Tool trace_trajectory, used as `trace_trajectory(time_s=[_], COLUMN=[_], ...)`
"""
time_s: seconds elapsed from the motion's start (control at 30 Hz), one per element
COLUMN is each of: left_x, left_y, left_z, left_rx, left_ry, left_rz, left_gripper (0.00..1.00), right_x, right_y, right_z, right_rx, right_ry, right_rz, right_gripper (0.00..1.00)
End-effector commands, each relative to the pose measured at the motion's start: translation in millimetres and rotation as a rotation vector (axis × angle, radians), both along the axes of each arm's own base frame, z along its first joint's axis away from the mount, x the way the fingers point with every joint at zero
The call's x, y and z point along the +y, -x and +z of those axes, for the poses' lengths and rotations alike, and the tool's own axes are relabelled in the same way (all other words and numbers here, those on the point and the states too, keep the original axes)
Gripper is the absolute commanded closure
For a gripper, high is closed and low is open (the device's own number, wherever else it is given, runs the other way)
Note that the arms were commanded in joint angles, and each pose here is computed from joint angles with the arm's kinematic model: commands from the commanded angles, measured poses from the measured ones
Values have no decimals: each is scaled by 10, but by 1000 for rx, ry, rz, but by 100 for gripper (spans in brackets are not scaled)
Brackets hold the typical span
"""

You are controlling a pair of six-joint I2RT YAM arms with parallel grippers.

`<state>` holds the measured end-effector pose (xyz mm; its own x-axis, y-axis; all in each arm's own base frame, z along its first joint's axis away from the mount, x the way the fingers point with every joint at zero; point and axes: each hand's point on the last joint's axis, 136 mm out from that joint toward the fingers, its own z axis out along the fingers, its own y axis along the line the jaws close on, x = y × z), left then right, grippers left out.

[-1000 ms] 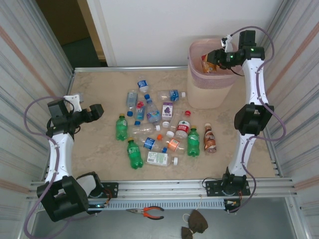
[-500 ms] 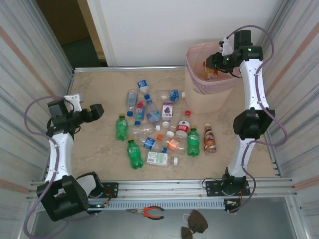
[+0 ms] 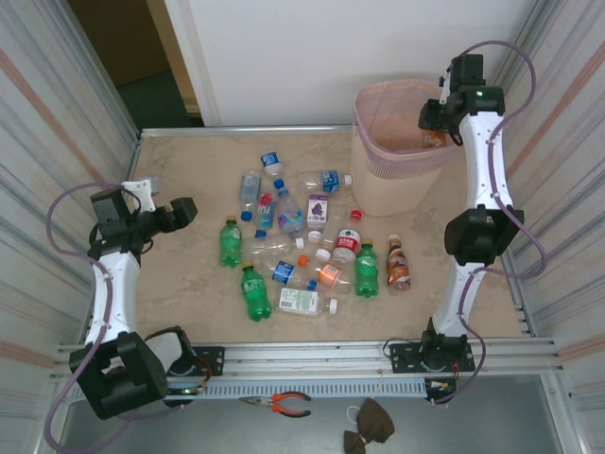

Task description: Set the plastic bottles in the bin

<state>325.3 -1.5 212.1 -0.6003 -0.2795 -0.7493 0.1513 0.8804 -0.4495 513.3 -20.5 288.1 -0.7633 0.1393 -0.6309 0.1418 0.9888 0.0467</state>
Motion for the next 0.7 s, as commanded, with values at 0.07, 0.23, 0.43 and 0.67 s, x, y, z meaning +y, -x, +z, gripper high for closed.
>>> trace_trajectory(time_s=[0.07, 0.23, 0.43, 0.67], left_x=[-15, -17, -19, -18], left_y=[-12, -15, -15, -21], left_z=[8, 5, 5, -2], left_rx=[-8, -8, -8, -5], left_ry=[18, 20, 21, 26], left_rz=[-9, -11, -11, -12], left_gripper=[9, 9, 9, 9], right_x=[-156, -215, -328, 215], right_y=[261, 381, 508, 307], right_z=[115, 128, 172, 280], right_rx=[23, 43, 62, -29], right_ry=[145, 178, 212, -15], right_rz=[-75, -111, -175, 65], right_gripper=[55, 54, 54, 50])
